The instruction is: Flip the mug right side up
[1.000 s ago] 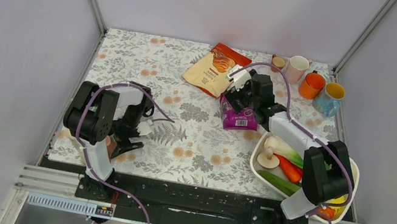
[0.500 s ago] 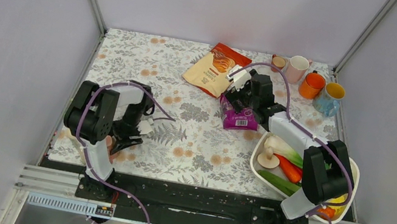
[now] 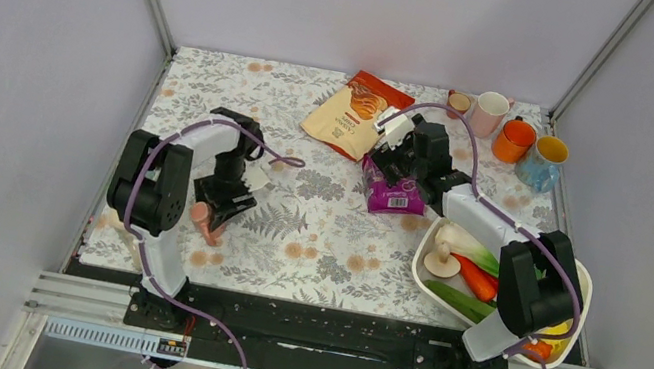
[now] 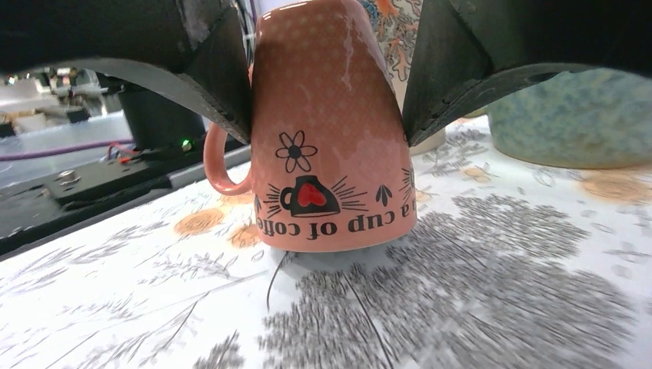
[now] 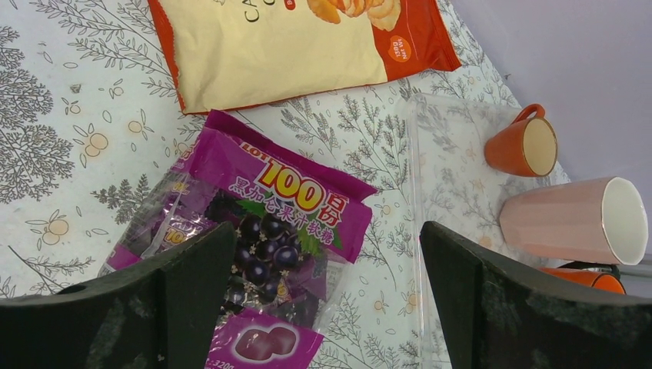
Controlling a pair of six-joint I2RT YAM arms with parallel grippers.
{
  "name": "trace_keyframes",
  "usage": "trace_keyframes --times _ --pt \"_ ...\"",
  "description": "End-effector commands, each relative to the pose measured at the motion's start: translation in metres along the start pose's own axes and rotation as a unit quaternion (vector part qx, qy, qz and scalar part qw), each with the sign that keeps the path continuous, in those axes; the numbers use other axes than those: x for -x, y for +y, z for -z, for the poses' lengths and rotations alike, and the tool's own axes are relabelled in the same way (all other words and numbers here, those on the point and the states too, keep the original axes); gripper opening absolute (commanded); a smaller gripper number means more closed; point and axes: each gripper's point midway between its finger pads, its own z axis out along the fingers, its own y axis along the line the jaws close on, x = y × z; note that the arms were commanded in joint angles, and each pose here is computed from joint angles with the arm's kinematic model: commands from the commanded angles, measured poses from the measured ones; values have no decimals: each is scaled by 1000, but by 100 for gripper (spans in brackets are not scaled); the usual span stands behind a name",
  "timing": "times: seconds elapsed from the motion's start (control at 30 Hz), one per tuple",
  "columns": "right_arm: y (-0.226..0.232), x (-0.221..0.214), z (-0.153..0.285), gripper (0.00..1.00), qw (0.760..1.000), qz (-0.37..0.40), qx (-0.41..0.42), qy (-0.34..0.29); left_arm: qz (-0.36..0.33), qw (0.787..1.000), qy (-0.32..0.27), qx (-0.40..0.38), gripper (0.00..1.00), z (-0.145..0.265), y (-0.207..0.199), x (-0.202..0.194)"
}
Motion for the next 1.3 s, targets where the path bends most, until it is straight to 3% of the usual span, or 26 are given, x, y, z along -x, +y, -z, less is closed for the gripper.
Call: trace_keyframes --times 0.0,0.17,0.27,0.47,0.7,0.9,1.07,1.27 --pt "-15 39 15 99 998 -18 -24 -55 11 994 -108 -19 0 33 -2 43" --pt "-13 65 31 99 992 -65 -10 -106 18 974 -222 -31 0 74 -2 85" --pt "2 88 43 100 983 -101 43 -146 14 960 -277 -44 0 90 -5 105" --pt "39 127 59 99 942 -206 168 -206 -8 922 -376 -94 0 116 -20 143" --pt "60 148 65 99 892 -332 237 -195 -34 871 -467 -145 0 154 -41 164" --pt "112 168 59 94 813 -433 355 -160 -61 839 -520 -147 0 183 -50 168" --pt "136 175 48 89 803 -436 389 -116 -75 830 -537 -136 0 201 -59 172" --pt "145 185 51 79 772 -448 435 -118 -109 814 -557 -127 0 221 -77 170"
